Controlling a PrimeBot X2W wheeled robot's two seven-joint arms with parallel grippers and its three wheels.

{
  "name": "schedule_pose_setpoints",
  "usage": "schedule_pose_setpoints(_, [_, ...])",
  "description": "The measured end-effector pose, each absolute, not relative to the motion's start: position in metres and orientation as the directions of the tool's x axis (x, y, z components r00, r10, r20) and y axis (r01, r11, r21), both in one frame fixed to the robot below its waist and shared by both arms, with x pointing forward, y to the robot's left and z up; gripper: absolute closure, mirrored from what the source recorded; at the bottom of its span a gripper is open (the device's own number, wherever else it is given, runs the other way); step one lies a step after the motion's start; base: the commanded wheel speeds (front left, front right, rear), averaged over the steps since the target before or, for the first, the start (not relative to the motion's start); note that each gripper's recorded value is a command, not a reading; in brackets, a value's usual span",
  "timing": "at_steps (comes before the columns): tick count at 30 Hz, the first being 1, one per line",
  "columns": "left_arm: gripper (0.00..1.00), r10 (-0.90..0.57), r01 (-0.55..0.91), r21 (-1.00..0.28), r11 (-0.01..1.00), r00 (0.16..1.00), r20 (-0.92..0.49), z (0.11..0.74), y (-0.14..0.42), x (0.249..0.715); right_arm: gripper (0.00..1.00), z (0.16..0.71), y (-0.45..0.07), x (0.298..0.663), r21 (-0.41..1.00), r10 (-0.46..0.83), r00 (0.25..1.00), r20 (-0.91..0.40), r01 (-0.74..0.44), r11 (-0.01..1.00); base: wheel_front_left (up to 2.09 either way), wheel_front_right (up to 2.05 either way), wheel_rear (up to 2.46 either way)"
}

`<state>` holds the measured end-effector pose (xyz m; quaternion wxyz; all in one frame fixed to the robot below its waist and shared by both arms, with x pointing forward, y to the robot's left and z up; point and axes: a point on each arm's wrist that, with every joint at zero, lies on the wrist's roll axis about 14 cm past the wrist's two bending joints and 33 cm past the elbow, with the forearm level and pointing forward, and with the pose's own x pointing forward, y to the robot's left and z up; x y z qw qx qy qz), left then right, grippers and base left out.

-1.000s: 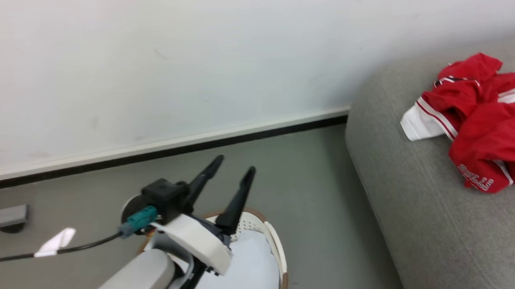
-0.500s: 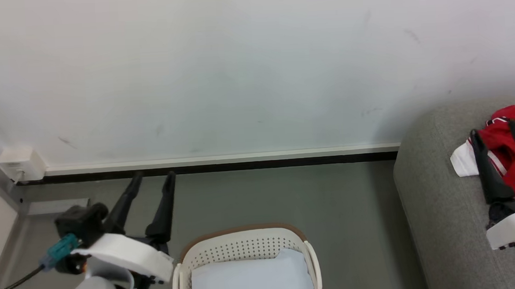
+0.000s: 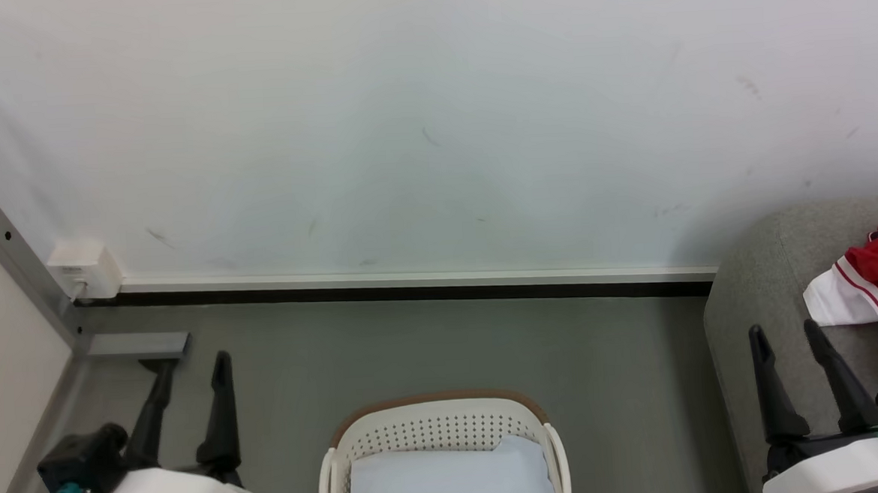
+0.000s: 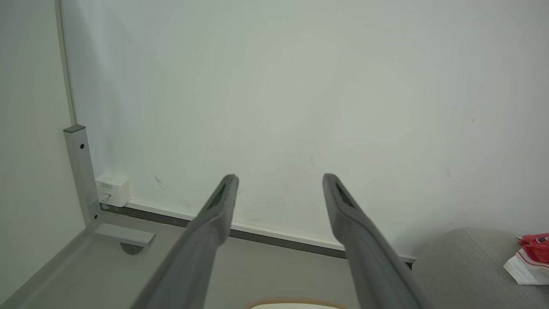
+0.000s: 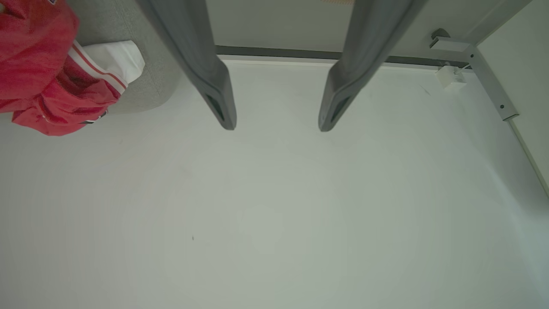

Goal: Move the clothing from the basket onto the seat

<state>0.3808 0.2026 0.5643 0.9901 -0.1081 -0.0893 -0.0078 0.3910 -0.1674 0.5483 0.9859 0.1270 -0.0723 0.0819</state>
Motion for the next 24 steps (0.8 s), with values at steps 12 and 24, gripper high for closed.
schedule_pose_setpoints(12, [0.0, 0.039, -0.012, -0.208, 0.978, 0.991, 0.126, 0.531, 0.204, 0.364, 0.0, 0.523, -0.14, 0.376, 0.248, 0.168, 0.977, 0.133, -0.197, 0.948, 0.0, 0.0, 0.0])
schedule_pose_setpoints(24, [0.0, 0.044, -0.022, -0.177, 0.984, 0.991, 0.123, 0.525, 0.203, 0.363, 0.0, 0.525, -0.128, 0.373, 0.239, 0.193, 0.971, 0.14, -0.222, 0.945, 0.0, 0.0, 0.0])
